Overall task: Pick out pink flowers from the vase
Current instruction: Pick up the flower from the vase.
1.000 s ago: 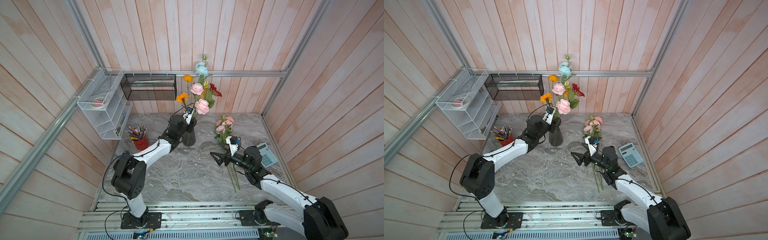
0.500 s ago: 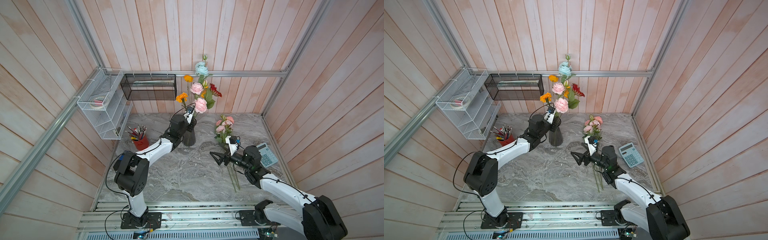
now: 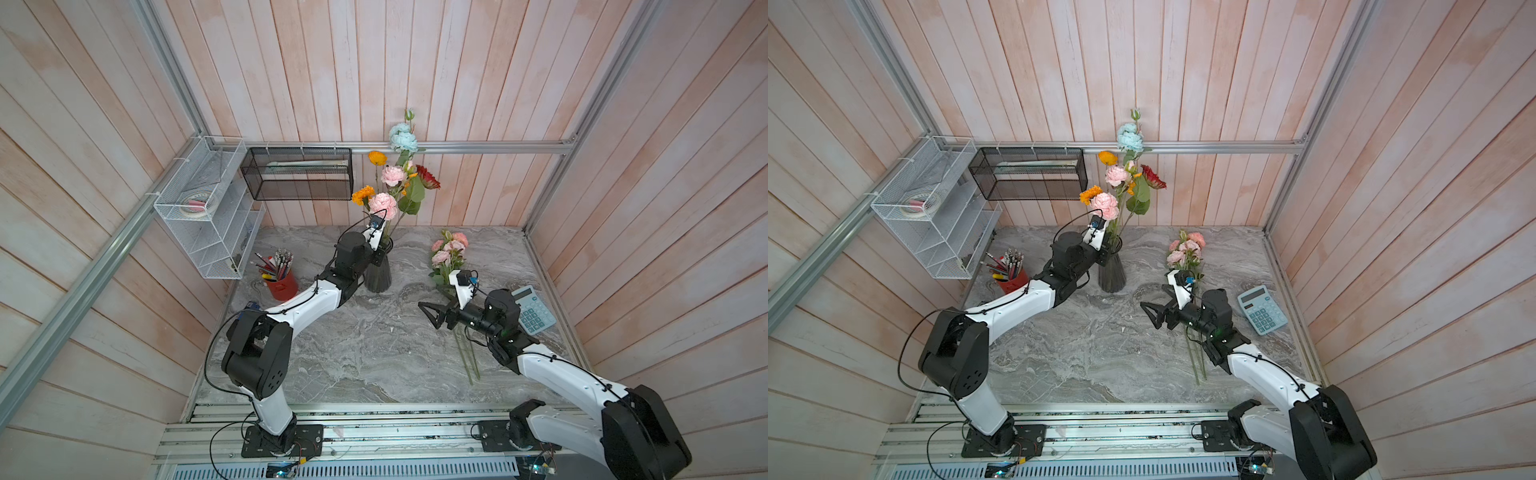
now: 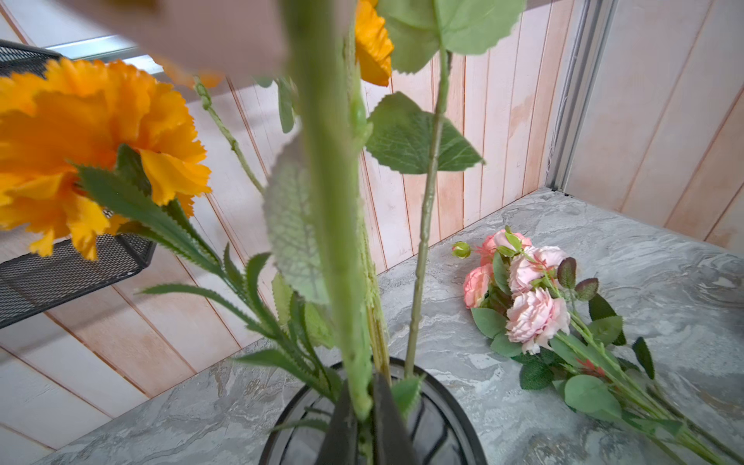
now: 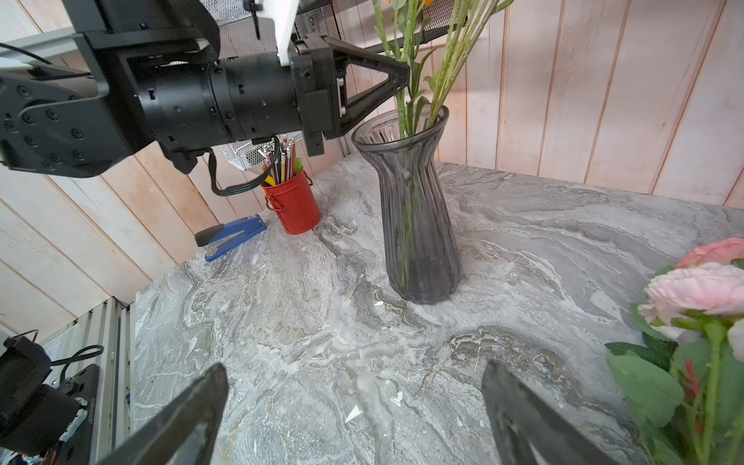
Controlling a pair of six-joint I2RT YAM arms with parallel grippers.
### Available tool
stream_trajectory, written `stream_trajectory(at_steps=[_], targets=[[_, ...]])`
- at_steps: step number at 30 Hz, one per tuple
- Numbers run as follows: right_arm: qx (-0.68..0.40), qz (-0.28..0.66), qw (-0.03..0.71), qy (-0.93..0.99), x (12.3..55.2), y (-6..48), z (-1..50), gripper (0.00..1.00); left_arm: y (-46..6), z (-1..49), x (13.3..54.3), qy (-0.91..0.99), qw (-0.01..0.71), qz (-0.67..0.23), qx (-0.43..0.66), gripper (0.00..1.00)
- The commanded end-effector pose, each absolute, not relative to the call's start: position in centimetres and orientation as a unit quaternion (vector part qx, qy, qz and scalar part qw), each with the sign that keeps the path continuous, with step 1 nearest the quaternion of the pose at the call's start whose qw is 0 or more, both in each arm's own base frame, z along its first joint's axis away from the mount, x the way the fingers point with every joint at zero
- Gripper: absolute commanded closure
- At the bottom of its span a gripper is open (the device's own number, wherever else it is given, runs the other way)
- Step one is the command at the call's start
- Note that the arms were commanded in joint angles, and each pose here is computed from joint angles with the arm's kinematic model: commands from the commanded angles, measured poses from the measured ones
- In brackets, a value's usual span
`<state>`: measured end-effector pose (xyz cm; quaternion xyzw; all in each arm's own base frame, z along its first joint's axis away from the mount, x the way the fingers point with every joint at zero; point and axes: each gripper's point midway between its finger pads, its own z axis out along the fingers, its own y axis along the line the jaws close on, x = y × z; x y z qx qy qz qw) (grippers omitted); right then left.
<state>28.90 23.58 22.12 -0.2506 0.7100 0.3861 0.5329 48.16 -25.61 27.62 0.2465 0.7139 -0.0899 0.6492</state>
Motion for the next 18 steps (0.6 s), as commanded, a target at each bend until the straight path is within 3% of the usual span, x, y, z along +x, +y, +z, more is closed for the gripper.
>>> stream_trajectory(at_steps=[1, 9, 18], targets=[[-0.255, 0.399, 0.539, 0.697, 29.1, 24.2, 24.0, 0.02, -25.4, 31.5, 46.4, 0.678, 0.684, -0.113, 0.244, 0.92], [-0.267, 0.401, 0.545, 0.686, 29.0, 24.6, 26.0, 0.02, -25.2, 36.3, 42.9, 0.622, 0.724, -0.161, 0.250, 1.00], [-0.296, 0.396, 0.562, 0.663, 28.4, 25.4, 29.4, 0.02, -25.5, 40.2, 41.4, 0.601, 0.732, -0.191, 0.258, 1.00]])
